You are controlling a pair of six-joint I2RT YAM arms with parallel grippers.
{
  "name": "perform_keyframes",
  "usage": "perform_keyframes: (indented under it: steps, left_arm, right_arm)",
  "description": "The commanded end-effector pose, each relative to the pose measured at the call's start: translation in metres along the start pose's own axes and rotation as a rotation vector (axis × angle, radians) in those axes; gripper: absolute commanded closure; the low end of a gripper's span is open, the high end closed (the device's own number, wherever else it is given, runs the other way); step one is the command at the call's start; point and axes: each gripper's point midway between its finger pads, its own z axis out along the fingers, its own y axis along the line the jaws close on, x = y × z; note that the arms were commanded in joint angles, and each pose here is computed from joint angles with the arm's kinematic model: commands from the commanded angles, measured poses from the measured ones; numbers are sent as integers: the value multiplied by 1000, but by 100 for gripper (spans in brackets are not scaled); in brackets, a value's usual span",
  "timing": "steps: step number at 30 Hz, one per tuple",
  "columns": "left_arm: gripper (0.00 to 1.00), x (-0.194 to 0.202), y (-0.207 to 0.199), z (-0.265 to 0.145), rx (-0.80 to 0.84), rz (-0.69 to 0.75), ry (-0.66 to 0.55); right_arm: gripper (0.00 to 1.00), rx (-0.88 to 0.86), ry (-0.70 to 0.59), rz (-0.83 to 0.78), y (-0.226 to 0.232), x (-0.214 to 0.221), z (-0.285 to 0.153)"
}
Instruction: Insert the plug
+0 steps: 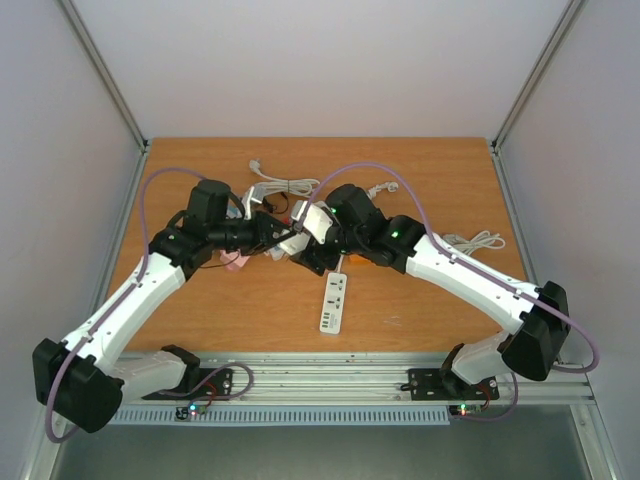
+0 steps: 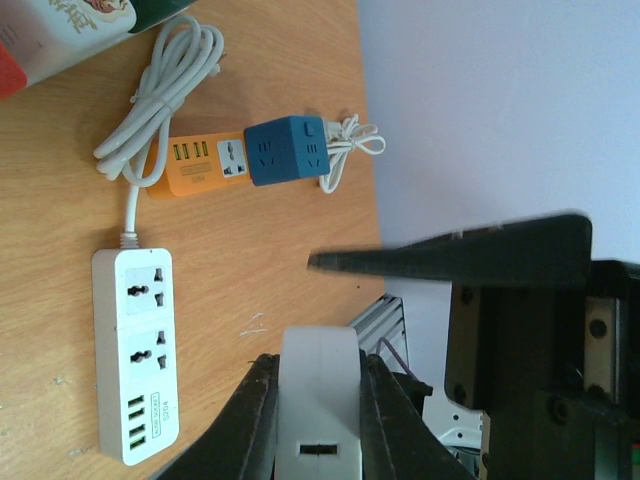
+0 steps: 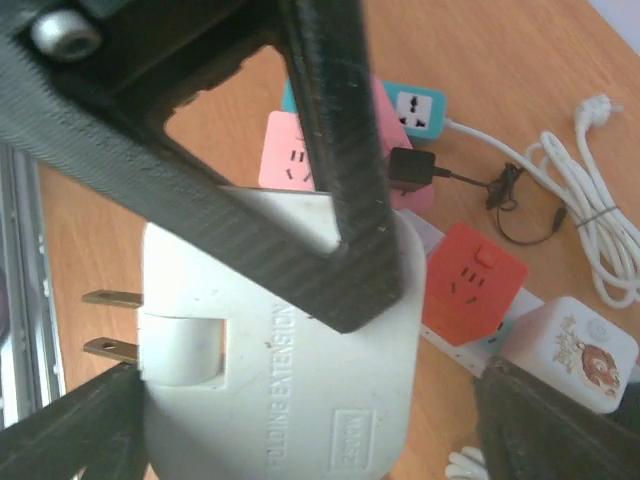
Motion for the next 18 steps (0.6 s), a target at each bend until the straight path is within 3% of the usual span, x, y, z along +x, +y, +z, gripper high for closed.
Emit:
perform_keyframes:
  steps: [1,8,14,18]
  left_arm:
    - [100,-14,-33,-14,63,139,-76]
    - [100,-47,-73,-40,134,373,-314]
    - [100,-57,-129,-73,336,522,-478]
    - [99,-52,-156,-94,463,569,-529]
  right_arm:
    - [12,120,-88,79,-20,-22,-10]
    - [7,79,-322,400,-15,-53,-65]
    - [10,-33,-484,811,-26,-75,-103]
    - [16,-141,-563,953,-30,-92,-122]
